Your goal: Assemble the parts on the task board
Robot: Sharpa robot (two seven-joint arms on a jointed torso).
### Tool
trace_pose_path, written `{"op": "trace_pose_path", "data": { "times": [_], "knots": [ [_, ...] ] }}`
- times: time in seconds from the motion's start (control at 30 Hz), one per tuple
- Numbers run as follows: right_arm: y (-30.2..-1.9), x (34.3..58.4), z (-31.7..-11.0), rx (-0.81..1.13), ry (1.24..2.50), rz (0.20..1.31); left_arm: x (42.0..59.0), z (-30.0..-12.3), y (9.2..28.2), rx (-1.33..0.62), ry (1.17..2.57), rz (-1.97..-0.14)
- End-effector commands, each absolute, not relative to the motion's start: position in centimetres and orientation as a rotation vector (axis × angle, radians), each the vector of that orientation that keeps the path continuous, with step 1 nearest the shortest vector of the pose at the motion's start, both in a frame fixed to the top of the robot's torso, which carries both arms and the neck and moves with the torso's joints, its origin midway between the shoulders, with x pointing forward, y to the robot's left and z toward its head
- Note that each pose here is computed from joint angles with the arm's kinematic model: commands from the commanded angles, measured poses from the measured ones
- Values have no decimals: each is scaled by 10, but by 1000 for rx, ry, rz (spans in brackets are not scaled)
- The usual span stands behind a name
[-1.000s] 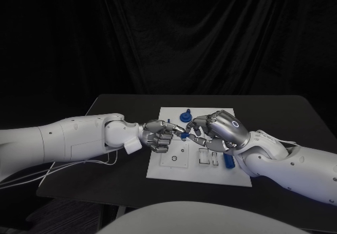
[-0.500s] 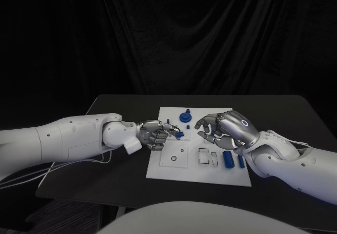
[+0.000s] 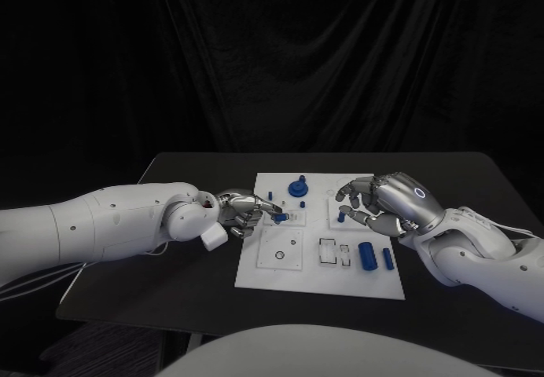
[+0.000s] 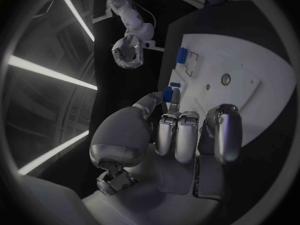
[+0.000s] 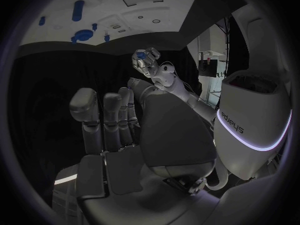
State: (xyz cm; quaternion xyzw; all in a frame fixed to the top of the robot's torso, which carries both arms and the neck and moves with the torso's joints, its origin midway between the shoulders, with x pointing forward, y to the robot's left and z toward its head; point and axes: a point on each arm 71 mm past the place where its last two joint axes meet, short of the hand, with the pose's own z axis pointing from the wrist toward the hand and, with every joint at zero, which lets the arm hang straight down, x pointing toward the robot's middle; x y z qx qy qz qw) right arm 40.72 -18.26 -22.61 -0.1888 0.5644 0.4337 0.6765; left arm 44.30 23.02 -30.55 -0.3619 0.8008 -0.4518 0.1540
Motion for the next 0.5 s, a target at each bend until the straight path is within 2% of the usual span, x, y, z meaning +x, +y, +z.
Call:
{"op": "trace_pose_path", "data": {
  "times": [0.03,0.3,0.5],
  "knots": [
    [-187,407,-217,-390,1272,936,461,-289,235,-720,2202,-1068],
    [-199,402,-194,-359,1249,914,484,-262,227,-471,2227,-807],
    [-207,401,-186,-338,1250,888,493,-255,214,-420,2279,-704]
  ]
}}
